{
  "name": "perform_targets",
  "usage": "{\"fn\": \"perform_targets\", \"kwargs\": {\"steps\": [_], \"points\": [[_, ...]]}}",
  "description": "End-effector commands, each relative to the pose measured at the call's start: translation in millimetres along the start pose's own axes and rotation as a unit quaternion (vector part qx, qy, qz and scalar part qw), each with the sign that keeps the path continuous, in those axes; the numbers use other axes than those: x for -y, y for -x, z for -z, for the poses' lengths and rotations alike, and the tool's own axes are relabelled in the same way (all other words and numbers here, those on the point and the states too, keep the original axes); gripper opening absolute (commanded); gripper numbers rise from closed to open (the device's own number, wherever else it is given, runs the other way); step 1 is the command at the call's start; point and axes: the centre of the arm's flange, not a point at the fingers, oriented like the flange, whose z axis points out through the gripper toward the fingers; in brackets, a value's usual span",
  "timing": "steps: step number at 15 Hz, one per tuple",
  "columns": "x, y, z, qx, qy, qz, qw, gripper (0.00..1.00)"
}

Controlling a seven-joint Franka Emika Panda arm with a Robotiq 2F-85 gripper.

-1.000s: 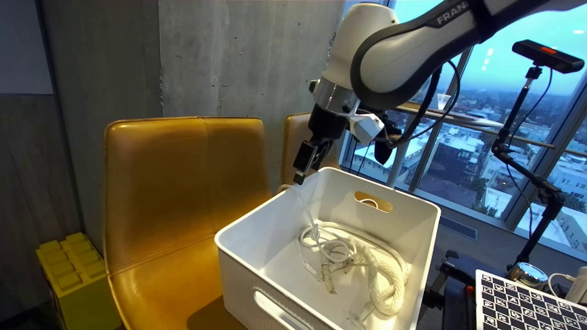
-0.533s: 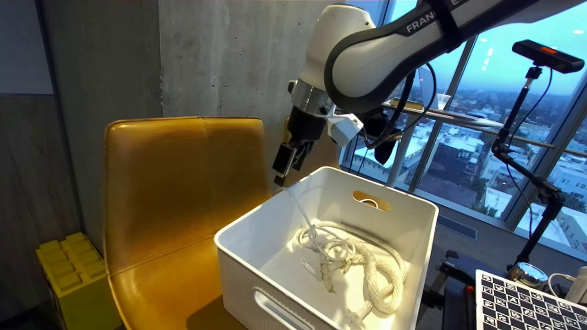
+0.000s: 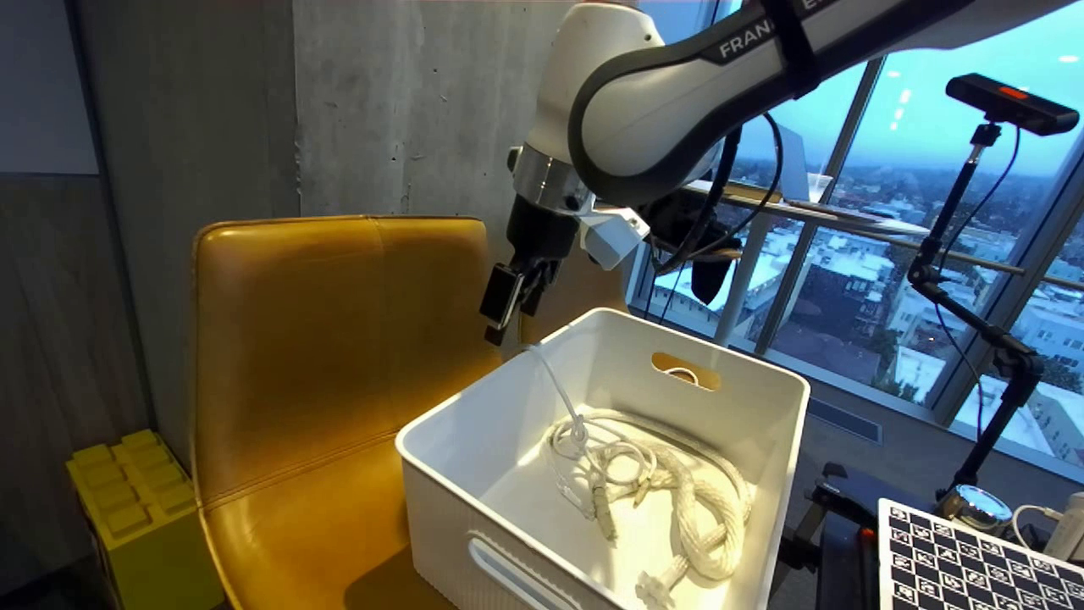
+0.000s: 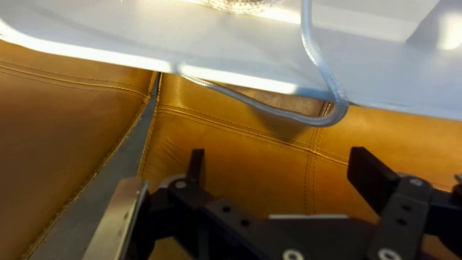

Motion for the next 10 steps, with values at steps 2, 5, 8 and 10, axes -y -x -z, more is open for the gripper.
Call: {"fn": "perform_targets", "kwargs": {"steps": [2,5,8,10], "points": [[12,-6,-15,0.013,0.007,0.002,0.9999,1.00],[22,-2,-22,0.018,0.008,0.005,0.9998,1.00],[26,0,-28,0.020,0.009,0.005,0.9997,0.65],[24,1,-29,0.023,0.011,-0.002,0.9997,0.51]]}}
